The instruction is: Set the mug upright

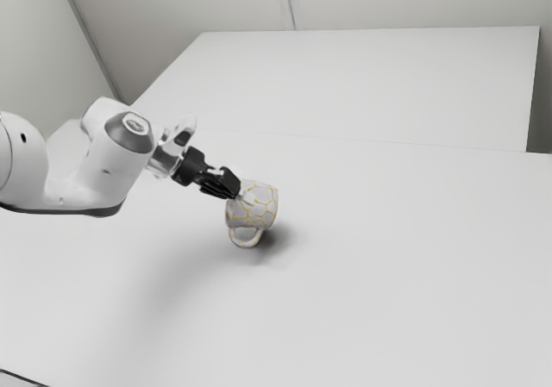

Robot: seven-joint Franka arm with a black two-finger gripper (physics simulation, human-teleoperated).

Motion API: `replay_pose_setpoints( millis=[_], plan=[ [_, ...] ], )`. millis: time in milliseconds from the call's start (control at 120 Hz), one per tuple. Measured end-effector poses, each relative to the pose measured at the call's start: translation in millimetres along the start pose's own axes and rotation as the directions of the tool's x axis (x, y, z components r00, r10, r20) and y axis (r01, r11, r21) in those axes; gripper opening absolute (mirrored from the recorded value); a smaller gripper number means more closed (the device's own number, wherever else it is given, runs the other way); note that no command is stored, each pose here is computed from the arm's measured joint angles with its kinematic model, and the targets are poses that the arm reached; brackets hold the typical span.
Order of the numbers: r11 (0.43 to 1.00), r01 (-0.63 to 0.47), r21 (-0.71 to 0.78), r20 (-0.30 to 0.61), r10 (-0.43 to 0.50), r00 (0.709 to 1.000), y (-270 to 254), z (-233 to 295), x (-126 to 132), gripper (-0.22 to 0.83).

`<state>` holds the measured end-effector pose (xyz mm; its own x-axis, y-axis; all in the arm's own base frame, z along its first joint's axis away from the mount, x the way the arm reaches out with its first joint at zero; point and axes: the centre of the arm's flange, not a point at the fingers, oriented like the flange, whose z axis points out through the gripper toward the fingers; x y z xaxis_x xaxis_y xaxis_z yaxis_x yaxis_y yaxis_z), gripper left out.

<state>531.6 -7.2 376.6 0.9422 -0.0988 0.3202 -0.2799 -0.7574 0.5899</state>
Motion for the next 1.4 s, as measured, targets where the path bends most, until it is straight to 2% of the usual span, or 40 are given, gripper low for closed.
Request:
replay_pose_setpoints(
  millis=[125, 225, 367, 508, 617, 750, 867, 992, 1292, 1400],
  plan=[
    [0.961, -0.170, 0.220, 0.179, 0.132, 0.975, -4.3, -7.6, 16.3, -0.17],
    [0.907, -0.265, 0.327, 0.292, 0.170, 0.941, -9.2, -0.3, 33.6, -0.17],
    [0.829, -0.394, 0.398, 0.440, 0.204, 0.874, 6.2, 28.1, 54.1, -0.17],
    [0.757, -0.466, 0.457, 0.556, 0.166, 0.814, 12.5, 29.8, 51.8, -0.17],
    [0.723, -0.482, 0.494, 0.605, 0.112, 0.789, 16.7, 22.4, 43.0, -0.17],
    [0.717, -0.472, 0.513, 0.647, 0.038, 0.762, 12.2, 31.8, 19.6, -0.17],
    [0.715, -0.461, 0.526, 0.660, -0.001, 0.751, 13.0, 42.9, 7.5, -0.17],
    [0.713, -0.438, 0.547, 0.651, -0.035, 0.758, 10.5, 47.1, 1.4, -0.15],
    [0.722, -0.382, 0.577, 0.622, -0.084, 0.779, 7.7, 51.7, -6.7, 0.31],
    [0.722, -0.369, 0.585, 0.598, -0.077, 0.798, 18.4, 46.0, -3.3, 0.43]
  ],
)
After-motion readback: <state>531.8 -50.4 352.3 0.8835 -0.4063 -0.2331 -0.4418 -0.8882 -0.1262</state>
